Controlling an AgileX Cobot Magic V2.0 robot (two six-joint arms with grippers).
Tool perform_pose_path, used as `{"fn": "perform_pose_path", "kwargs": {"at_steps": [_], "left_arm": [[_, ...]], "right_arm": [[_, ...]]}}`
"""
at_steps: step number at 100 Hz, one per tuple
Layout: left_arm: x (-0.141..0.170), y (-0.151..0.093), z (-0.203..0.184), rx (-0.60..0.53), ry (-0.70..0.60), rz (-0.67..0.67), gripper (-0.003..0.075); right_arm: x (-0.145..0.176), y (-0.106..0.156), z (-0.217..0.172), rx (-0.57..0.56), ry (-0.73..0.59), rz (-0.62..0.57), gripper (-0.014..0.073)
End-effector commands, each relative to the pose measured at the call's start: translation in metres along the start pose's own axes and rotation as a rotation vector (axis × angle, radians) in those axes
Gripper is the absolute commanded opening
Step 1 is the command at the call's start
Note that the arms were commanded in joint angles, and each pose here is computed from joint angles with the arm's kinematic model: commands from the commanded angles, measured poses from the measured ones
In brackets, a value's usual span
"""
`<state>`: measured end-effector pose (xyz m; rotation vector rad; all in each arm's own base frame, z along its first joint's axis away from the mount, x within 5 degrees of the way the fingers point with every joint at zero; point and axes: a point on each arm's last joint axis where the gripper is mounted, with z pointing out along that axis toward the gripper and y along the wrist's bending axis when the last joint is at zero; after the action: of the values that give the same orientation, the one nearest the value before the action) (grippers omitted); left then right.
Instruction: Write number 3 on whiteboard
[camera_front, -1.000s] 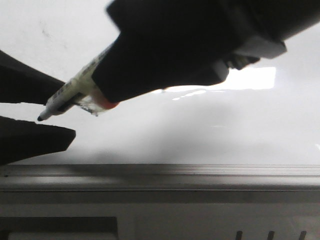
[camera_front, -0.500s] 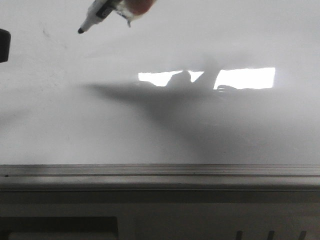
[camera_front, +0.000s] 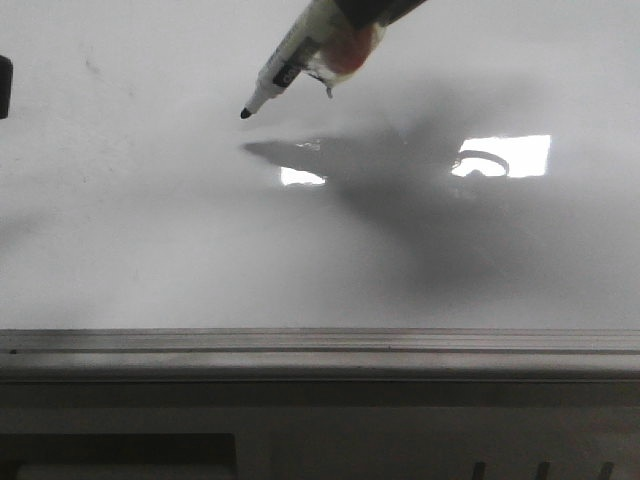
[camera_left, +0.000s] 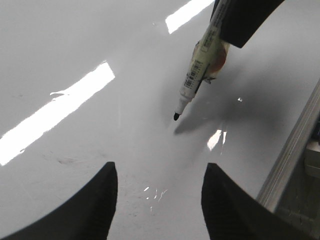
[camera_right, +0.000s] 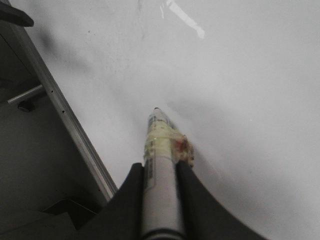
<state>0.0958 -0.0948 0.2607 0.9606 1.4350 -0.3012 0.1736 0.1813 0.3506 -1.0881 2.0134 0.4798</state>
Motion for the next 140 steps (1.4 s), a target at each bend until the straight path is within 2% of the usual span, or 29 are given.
{"fn": "perform_pose_path", "kwargs": {"at_steps": [1, 16, 35, 66, 78, 93, 110, 131, 140], "left_arm": [[-0.017, 0.005, -0.001, -0.025, -0.105, -0.022, 0.0357], [-0.017, 0.006, -0.001, -0.026, -0.107, -0.022, 0.0356], [-0.017, 0.006, -0.001, -0.026, -0.107, -0.022, 0.0356], [-0.017, 0.006, -0.001, -0.026, -0.107, -0.022, 0.0356], [-0.017, 0.006, -0.001, -0.026, -0.107, -0.022, 0.0356], [-0.017, 0.006, -0.001, -0.026, -0.107, -0.022, 0.0356], [-0.017, 0.006, -0.001, -0.026, -0.107, -0.022, 0.0356], [-0.017, 0.006, -0.001, -0.026, -0.107, -0.022, 0.0356], [-0.017, 0.006, -0.001, -0.026, -0.107, -0.022, 0.0356]], "right_arm": [[-0.015, -0.004, -0.008, 0.029, -0.092, -0.003, -0.0064], [-0.013, -0.005, 0.000, 0.025, -0.064, -0.001, -0.0064], [-0.016, -0.008, 0.000, 0.056, -0.102, -0.020, -0.0064], [-0.007, -0.035, -0.019, 0.148, -0.068, 0.059, -0.0064], [0.000, -0.027, -0.022, 0.089, -0.002, 0.093, -0.0064], [0.007, -0.013, 0.001, 0.012, 0.064, 0.085, -0.0064], [0.003, -0.009, 0.013, 0.002, 0.048, 0.067, -0.0064], [0.018, -0.012, 0.000, 0.008, 0.156, 0.103, -0.0064], [0.025, -0.005, 0.004, -0.031, 0.181, 0.131, -0.0064]]}}
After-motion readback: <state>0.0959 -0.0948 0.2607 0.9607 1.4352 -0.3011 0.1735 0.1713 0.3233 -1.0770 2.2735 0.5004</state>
